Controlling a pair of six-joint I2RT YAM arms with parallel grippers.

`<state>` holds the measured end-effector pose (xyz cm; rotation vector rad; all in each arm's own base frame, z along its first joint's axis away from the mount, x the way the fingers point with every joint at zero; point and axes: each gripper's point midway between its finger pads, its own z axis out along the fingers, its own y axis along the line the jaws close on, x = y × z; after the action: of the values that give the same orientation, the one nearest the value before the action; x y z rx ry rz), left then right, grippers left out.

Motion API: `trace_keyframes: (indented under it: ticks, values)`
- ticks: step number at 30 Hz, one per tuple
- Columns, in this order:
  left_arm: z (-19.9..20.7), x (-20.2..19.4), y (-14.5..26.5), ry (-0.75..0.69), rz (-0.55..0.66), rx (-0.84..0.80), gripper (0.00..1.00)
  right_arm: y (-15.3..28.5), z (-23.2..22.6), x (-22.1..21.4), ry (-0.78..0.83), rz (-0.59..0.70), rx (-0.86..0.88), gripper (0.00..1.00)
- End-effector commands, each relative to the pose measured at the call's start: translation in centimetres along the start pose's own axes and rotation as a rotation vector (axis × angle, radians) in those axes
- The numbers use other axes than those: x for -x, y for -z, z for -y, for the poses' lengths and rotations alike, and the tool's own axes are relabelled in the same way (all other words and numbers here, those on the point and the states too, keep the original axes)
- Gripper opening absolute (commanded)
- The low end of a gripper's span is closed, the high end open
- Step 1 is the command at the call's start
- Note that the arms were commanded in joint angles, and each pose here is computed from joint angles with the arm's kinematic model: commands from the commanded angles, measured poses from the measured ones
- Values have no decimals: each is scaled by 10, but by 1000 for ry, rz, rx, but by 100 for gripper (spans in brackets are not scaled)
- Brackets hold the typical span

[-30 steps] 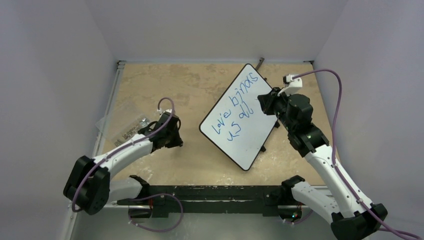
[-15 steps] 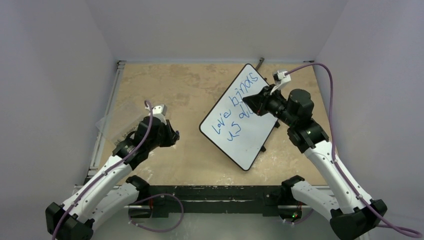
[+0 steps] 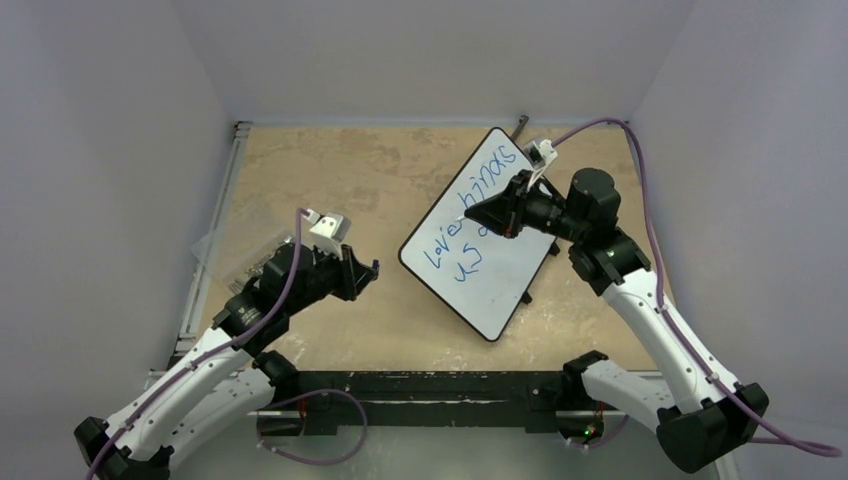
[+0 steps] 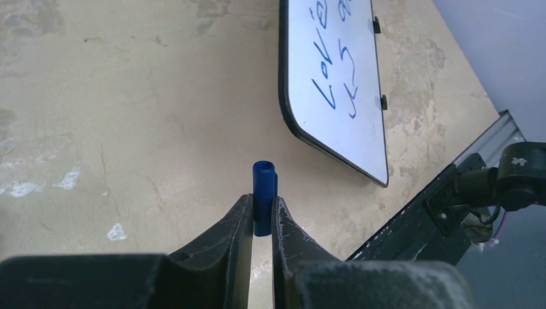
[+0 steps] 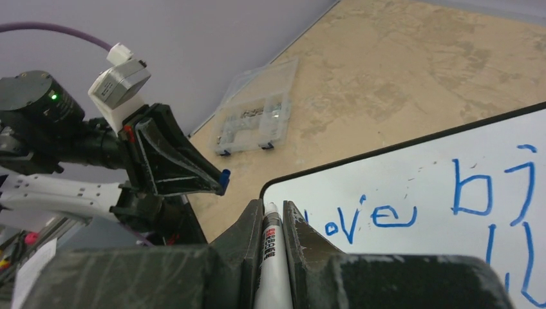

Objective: Write a sentence on the whiteboard
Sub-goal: Close the whiteboard marker at the center of the board.

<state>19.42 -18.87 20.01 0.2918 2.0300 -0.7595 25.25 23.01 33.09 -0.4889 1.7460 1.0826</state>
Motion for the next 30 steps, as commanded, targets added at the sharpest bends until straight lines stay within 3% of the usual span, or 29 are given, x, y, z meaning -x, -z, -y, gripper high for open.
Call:
trace_keyframes:
  ticks: [1, 13, 30]
  values:
    - [30, 26, 1, -92, 71, -135, 0, 2, -31, 15, 27, 3, 146, 0]
    - [85, 47, -12, -261, 24, -326, 0, 0, -46, -8, -22, -101, 293, 0]
    - [127, 53, -17, -389, 12, -522, 0, -6, -43, -33, -64, -183, 302, 0]
